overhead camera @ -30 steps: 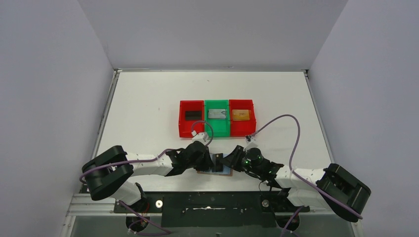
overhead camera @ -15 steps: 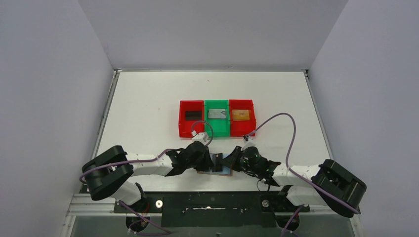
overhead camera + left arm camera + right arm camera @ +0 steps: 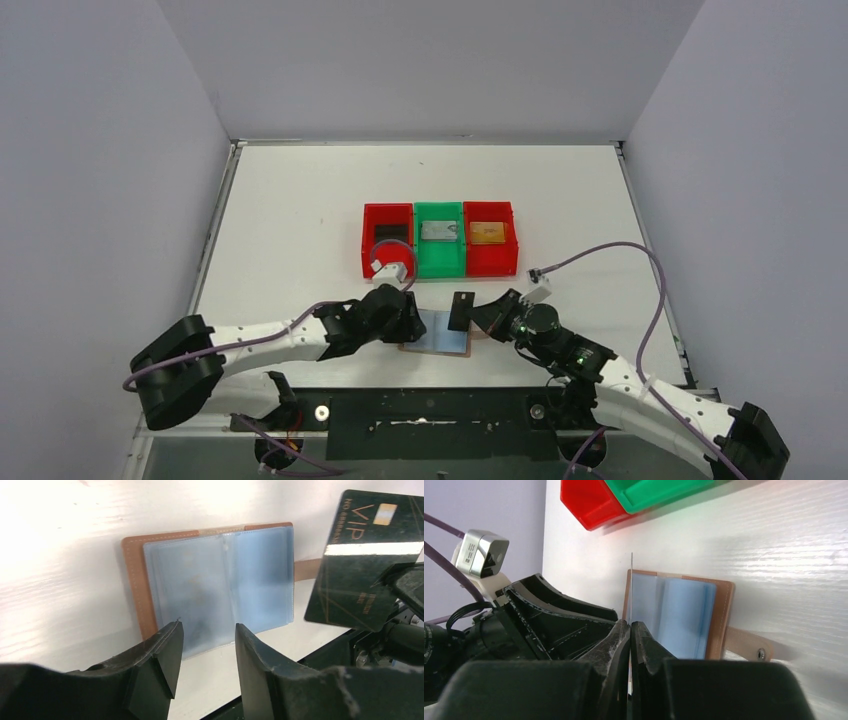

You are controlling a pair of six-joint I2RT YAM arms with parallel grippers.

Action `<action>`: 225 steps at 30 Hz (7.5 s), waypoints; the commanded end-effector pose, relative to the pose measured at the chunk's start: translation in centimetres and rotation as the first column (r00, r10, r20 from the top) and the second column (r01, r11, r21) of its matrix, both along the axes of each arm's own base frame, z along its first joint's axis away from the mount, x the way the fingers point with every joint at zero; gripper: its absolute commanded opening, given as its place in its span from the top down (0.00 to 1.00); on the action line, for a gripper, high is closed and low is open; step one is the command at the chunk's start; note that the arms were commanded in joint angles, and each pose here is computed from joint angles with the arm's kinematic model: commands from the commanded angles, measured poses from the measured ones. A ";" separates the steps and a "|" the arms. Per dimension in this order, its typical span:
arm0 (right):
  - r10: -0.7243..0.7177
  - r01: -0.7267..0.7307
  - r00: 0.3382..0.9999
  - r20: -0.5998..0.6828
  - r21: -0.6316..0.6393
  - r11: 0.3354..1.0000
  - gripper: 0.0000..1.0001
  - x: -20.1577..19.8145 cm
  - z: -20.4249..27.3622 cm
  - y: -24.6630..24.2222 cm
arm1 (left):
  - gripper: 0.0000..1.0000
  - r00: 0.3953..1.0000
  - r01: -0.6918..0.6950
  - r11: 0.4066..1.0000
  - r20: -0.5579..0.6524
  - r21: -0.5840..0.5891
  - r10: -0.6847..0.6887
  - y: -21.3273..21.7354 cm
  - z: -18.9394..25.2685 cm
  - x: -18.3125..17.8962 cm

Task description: Take the credit cards out of the card holder

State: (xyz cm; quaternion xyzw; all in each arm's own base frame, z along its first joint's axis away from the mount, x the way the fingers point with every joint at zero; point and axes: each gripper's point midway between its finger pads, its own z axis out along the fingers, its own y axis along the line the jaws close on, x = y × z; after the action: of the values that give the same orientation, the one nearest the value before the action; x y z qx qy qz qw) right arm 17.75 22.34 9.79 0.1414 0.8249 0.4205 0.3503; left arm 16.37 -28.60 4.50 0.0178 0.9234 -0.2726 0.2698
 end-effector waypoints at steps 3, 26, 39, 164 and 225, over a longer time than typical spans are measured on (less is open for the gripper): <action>-0.110 0.114 0.991 0.072 -0.051 0.992 1.00 1.0 0.6 -2.8 | 0.52 0.988 -0.099 0.994 0.123 0.041 0.093 3.2 3.9 2.1; 0.372 -0.038 0.731 0.572 -0.510 0.860 1.00 7.9 13.7 4.3 | 0.18 0.821 -0.541 0.837 0.266 0.081 0.505 22.9 12.0 10.3; 0.834 -0.017 0.398 0.382 -0.906 0.424 1.00 14.2 12.1 13.7 | 0.14 0.787 -0.562 0.827 0.330 0.036 0.521 23.6 13.6 9.9; 0.036 -0.048 0.999 -0.032 -0.680 0.732 0.81 1.1 -7.3 11.1 | 0.14 0.769 -0.544 0.837 0.369 -0.052 0.522 23.3 14.6 9.6; -0.036 0.038 0.999 0.013 -0.409 0.912 0.77 1.2 -4.2 9.6 | 0.17 0.855 -0.426 0.904 0.310 -0.039 0.416 20.8 13.1 10.0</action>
State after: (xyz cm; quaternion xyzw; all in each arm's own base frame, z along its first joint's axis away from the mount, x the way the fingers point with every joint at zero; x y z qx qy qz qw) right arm 17.60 31.93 2.98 0.0278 0.9142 0.1971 0.3529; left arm 25.32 -6.84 16.53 -0.1640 0.8621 -0.1675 0.4492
